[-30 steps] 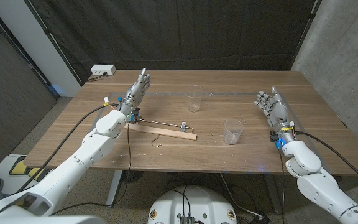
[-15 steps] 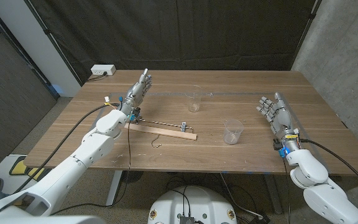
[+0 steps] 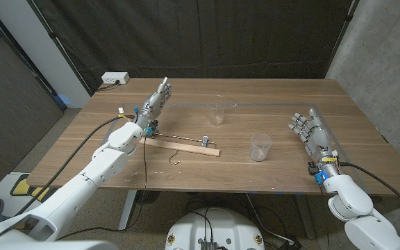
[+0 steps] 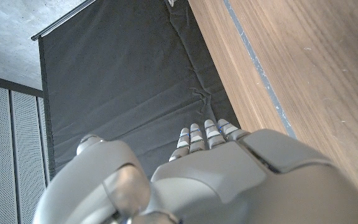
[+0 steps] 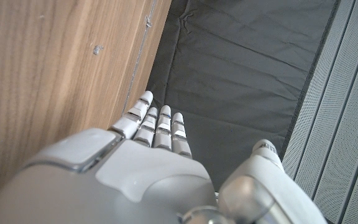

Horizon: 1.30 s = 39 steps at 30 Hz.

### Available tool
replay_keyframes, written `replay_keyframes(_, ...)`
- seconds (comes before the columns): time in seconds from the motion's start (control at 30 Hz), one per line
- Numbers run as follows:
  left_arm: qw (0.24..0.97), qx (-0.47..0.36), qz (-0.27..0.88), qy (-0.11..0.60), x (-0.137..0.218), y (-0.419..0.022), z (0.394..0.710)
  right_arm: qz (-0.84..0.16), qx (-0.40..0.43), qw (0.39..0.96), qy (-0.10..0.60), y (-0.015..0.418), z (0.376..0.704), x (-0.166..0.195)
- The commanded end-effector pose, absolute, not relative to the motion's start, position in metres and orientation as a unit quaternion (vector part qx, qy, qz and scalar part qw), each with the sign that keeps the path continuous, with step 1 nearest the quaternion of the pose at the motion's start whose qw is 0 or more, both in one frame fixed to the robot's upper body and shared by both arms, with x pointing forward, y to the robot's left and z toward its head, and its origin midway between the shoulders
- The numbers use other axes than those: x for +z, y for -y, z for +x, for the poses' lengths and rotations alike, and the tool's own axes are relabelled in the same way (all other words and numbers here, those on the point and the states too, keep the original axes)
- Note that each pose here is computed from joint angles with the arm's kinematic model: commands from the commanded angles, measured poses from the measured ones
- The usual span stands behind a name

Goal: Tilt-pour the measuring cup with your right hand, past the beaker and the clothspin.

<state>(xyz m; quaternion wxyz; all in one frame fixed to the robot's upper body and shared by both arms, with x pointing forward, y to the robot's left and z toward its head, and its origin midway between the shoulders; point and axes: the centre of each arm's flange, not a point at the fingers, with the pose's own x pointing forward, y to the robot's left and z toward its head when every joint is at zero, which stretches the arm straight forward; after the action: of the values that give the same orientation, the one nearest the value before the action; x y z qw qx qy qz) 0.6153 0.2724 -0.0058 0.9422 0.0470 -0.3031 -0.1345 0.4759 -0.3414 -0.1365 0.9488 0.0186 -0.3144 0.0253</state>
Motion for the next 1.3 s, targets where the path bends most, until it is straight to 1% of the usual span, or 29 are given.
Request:
replay_keyframes(0.03, 0.942, -0.137, 0.049, 0.304, -0.007, -0.268, 0.613, 0.017, 0.024, 0.950, 0.310, 0.338, 0.460, -0.150)
replay_keyframes(0.6, 0.941, -0.136, 0.040, 0.307, -0.008, -0.262, 0.614, -0.009, 0.026, 0.950, 0.311, 0.332, 0.441, -0.164)
replay_keyframes(0.73, 0.940, -0.134, 0.041, 0.310, -0.005, -0.261, 0.614, -0.015, 0.017, 0.950, 0.312, 0.328, 0.439, -0.169)
replay_keyframes(0.97, 0.939, -0.138, 0.041, 0.312, -0.001, -0.259, 0.615, -0.061, -0.012, 0.948, 0.313, 0.325, 0.435, -0.169)
replay_keyframes(1.13, 0.939, -0.141, 0.043, 0.310, 0.001, -0.257, 0.617, -0.056, -0.016, 0.946, 0.319, 0.320, 0.434, -0.172)
replay_keyframes(1.3, 0.938, -0.141, 0.038, 0.315, 0.002, -0.256, 0.620, -0.094, -0.030, 0.942, 0.320, 0.313, 0.428, -0.174)
